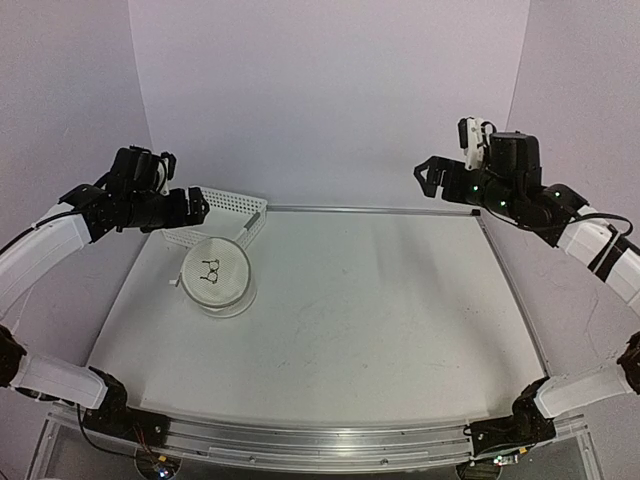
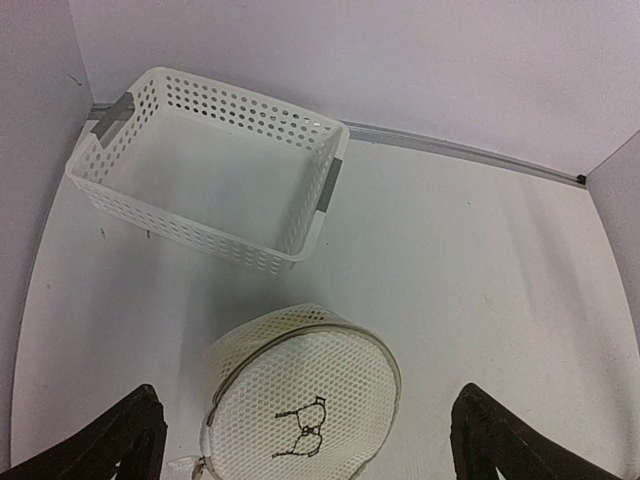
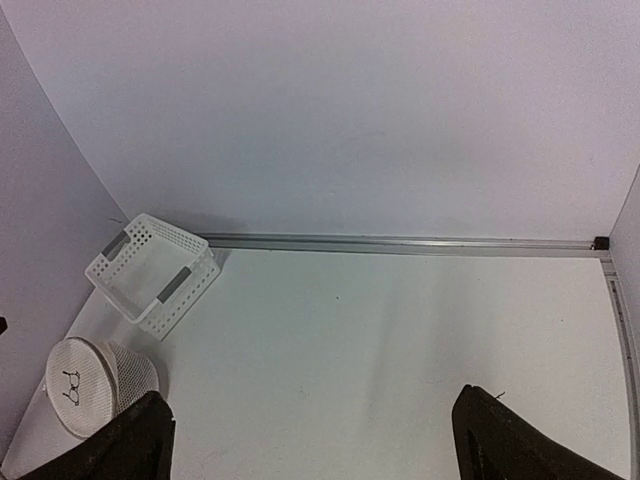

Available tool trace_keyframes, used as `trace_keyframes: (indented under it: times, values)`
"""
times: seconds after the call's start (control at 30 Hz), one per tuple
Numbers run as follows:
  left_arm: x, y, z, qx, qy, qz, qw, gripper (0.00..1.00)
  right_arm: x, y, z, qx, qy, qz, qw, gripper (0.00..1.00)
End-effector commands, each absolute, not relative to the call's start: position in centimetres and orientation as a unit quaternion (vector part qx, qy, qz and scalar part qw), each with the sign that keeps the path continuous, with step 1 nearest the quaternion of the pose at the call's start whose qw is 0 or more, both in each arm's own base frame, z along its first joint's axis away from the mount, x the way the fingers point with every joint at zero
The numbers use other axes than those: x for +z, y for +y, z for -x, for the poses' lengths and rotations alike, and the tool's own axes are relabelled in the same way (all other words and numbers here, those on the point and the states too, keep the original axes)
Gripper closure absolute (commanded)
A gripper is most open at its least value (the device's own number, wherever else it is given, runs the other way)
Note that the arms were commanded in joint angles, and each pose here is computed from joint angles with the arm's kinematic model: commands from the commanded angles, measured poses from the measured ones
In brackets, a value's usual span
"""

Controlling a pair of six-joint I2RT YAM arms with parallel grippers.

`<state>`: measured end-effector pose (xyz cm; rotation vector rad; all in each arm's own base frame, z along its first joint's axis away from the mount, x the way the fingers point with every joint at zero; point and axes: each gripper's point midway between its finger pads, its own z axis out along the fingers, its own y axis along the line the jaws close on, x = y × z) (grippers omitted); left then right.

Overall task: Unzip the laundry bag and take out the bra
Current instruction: Pick up the laundry bag at the center of the board.

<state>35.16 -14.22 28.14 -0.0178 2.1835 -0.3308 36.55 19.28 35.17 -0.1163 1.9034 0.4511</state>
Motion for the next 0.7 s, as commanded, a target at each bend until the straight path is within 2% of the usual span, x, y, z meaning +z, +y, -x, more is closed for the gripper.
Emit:
trace_keyframes:
  times: [0.0, 0.3, 0.67]
  values:
    - [29.4, -13.7, -34.9, -0.139, 0.875, 0.039, 0.461, 0.00, 38.5, 18.0, -35.8, 0.188, 0.786, 0.026, 0.589, 0.02]
    - [25.3, -14.8, -35.3, -0.141, 0.901, 0.035, 0.408, 0.00, 36.5, 17.8, -35.5, 0.173, 0.797, 0.038, 0.577, 0.02]
    - [19.0, -14.8, -35.3, -0.098, 0.936, 0.020, 0.338, 0.01, 32.4, 22.0, -34.4, 0.225, 0.812, 0.147, 0.518, 0.02]
